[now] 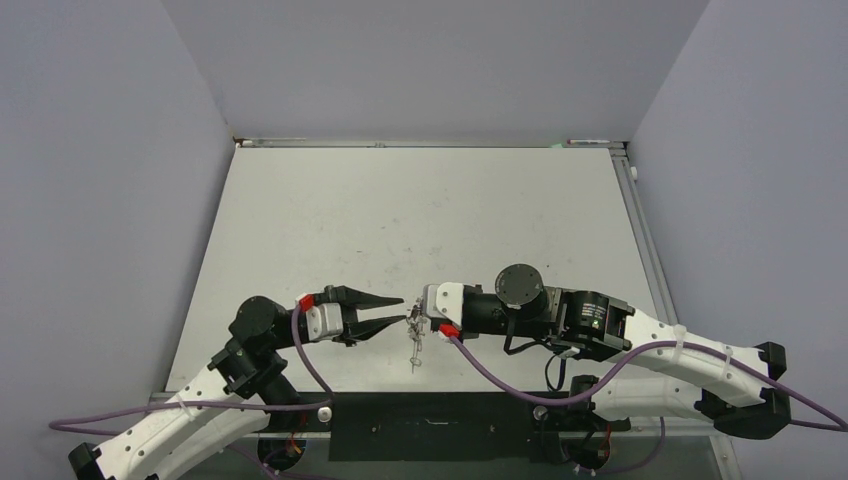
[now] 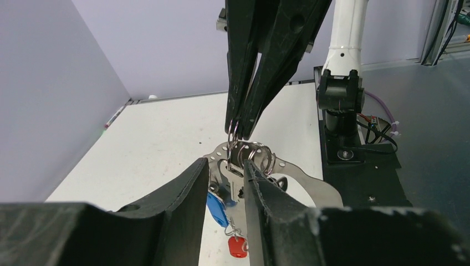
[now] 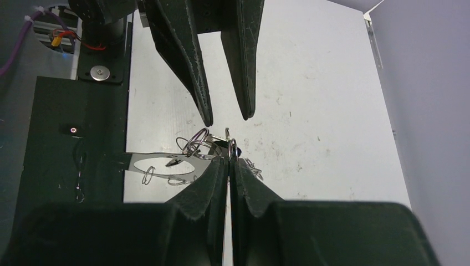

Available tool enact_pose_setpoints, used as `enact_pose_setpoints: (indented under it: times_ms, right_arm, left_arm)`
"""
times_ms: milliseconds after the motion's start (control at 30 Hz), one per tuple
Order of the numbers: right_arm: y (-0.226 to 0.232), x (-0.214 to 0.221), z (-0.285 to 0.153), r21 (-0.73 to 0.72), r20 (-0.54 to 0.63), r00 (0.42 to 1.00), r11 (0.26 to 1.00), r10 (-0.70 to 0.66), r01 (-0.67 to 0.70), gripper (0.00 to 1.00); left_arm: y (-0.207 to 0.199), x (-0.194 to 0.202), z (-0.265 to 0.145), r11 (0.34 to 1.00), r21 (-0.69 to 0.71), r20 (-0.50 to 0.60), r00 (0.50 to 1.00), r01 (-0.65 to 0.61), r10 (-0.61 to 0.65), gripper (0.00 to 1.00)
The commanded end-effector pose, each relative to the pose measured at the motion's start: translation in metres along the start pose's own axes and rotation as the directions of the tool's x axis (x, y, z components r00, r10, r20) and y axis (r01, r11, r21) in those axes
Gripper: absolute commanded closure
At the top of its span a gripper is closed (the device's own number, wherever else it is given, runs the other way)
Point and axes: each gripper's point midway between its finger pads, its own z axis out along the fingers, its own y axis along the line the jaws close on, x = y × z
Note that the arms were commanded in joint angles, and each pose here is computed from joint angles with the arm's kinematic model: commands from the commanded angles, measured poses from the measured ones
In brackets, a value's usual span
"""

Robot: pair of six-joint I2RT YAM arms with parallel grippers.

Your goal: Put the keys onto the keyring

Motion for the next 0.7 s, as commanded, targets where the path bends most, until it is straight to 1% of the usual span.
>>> enact_pose_setpoints:
  times_ms: [0, 133, 233, 300, 400, 467, 667]
  right_arm:
    - [-0.0080, -0.0275, -0.0004, 0.021, 0.109, 0.994, 1.000, -0.005, 0.003, 0.95]
    - [-0.0069, -0.0312, -0.0002, 0.011, 0.123, 0.992, 1.000, -0.006, 0.005, 0.95]
    - [-0.0059, -0.0328, -0.0004, 0.005, 0.129, 0.992, 1.000, -0.007, 0.006, 0.95]
    - [-0.0051, -0.0336, -0.0003, -0.001, 0.132, 0.991, 1.000, -0.007, 0.007, 0.95]
    - [-0.0042, -0.0339, -0.0001, -0.005, 0.134, 0.991, 1.000, -0.008, 0.008, 0.95]
    - [-0.0042, -0.0332, 0.0005, -0.007, 0.132, 0.991, 1.000, -0.006, 0.007, 0.95]
    - [-0.0038, -0.0356, 0.0017, -0.006, 0.149, 0.989, 1.000, -0.007, 0.008, 0.95]
  left_arm:
    - [-0.0010, -0.0134, 0.0016, 1.000, 0.011, 0.052, 0.999, -0.018, 0.017, 0.76]
    - [-0.0021, -0.0098, 0.0033, 1.000, 0.023, 0.039, 0.999, -0.007, 0.006, 0.78]
    - [-0.0025, -0.0074, 0.0046, 1.000, 0.030, 0.030, 1.000, -0.001, 0.001, 0.82]
    - [-0.0027, -0.0066, 0.0051, 0.999, 0.032, 0.029, 1.000, 0.002, -0.003, 0.86]
    - [-0.0034, -0.0073, 0.0055, 0.999, 0.037, 0.032, 0.999, 0.001, -0.002, 0.96]
    - [-0.0034, -0.0079, 0.0053, 0.999, 0.035, 0.033, 0.999, 0.001, -0.003, 0.99]
    - [-0.0038, -0.0086, 0.0048, 0.999, 0.036, 0.038, 0.999, -0.001, 0.000, 1.00]
